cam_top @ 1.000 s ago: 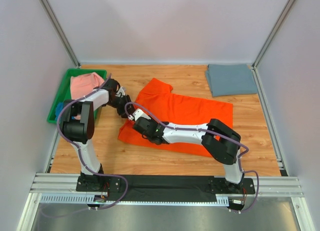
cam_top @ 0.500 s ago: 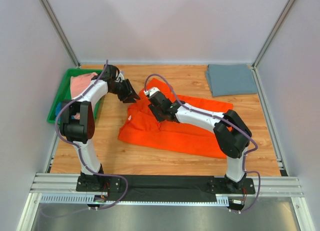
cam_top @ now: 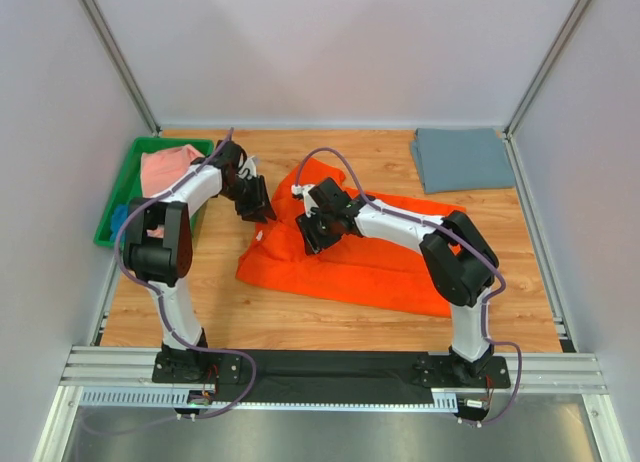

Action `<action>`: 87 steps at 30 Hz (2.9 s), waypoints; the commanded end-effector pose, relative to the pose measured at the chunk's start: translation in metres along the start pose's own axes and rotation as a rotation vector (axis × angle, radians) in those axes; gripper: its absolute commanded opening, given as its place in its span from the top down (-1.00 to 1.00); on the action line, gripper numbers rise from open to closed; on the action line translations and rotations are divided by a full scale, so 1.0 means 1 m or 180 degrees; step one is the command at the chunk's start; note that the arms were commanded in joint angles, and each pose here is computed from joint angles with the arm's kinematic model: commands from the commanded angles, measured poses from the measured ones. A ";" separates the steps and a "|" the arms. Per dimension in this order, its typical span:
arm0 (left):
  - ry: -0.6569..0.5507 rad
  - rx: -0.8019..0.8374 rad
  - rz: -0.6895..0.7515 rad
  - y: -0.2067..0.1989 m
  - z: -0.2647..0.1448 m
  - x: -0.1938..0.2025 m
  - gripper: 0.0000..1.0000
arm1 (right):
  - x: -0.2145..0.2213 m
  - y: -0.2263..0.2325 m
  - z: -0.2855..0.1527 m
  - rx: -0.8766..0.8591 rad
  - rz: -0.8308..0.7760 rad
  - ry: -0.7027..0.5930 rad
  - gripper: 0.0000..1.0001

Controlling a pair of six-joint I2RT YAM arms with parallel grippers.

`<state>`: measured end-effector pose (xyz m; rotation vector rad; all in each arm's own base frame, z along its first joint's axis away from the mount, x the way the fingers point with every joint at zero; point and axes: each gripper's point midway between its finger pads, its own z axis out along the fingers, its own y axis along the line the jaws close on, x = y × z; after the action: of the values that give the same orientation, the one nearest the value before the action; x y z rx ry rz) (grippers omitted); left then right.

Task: Fold and stack the t-shirts
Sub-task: Fold the tshirt

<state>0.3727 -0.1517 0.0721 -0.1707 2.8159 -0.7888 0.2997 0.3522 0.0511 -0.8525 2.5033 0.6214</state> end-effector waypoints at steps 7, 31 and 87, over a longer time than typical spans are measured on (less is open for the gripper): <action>0.0115 0.0064 0.0527 0.006 0.024 0.001 0.17 | -0.004 -0.002 -0.006 -0.0104 0.0049 -0.0068 0.14; 0.0032 0.0463 0.0711 -0.017 0.037 -0.011 0.48 | -0.014 -0.040 -0.013 0.0327 0.0195 -0.0132 0.11; -0.0274 0.0103 0.0720 -0.043 0.040 -0.046 1.00 | -0.019 -0.093 -0.039 0.1327 0.0596 -0.0546 0.99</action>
<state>0.4160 -0.2050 0.0621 0.1044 2.7035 -0.8082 0.3441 0.2860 0.0468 -0.4543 2.5223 0.2948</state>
